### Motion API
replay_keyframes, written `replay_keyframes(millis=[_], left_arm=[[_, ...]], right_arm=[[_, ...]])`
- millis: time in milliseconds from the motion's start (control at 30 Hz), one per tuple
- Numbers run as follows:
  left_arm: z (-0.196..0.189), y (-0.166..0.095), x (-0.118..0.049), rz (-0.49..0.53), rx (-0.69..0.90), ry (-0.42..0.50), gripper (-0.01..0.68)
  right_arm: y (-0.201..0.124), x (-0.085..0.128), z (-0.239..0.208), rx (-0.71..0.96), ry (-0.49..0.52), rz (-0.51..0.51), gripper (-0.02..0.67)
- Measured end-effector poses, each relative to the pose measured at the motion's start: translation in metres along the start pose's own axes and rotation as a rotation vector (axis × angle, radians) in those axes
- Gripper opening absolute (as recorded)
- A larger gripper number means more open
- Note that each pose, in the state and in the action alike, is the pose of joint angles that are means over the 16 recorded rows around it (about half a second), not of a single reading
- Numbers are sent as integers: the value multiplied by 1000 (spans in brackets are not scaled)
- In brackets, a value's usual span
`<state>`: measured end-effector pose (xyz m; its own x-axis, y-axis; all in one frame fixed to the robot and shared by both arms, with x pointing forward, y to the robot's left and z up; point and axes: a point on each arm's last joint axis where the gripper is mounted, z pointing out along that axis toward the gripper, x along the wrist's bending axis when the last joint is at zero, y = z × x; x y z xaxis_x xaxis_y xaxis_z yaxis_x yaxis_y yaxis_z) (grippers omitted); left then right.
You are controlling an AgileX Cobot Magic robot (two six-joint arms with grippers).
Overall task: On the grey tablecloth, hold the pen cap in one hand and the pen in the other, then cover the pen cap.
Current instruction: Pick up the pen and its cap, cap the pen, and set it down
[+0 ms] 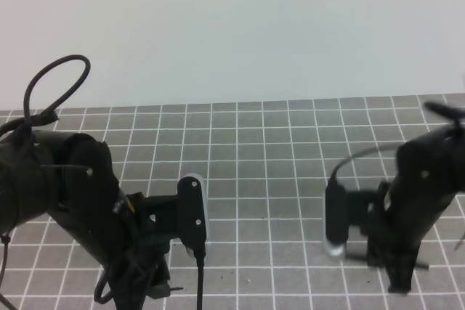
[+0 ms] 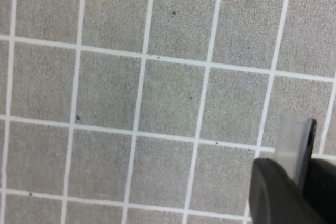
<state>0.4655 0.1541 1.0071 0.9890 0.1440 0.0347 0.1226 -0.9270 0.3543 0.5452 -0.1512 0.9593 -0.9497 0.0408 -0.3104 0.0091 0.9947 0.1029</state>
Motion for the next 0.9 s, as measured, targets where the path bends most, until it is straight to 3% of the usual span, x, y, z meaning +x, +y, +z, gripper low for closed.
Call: replay_keyframes(millis=[367,600,900], left_arm=[[-1,5,-3,-43,-47,-36,78],[-1,9,-6,-78,-89,-73,78],[-2,13,-10,-109,-138,-114,78]], right_arm=[[4,5,-89,-130,-199,109,78],[-1,37,-128,-199,-249,156,78],[-20,77,-137,-207,-281,183,78]])
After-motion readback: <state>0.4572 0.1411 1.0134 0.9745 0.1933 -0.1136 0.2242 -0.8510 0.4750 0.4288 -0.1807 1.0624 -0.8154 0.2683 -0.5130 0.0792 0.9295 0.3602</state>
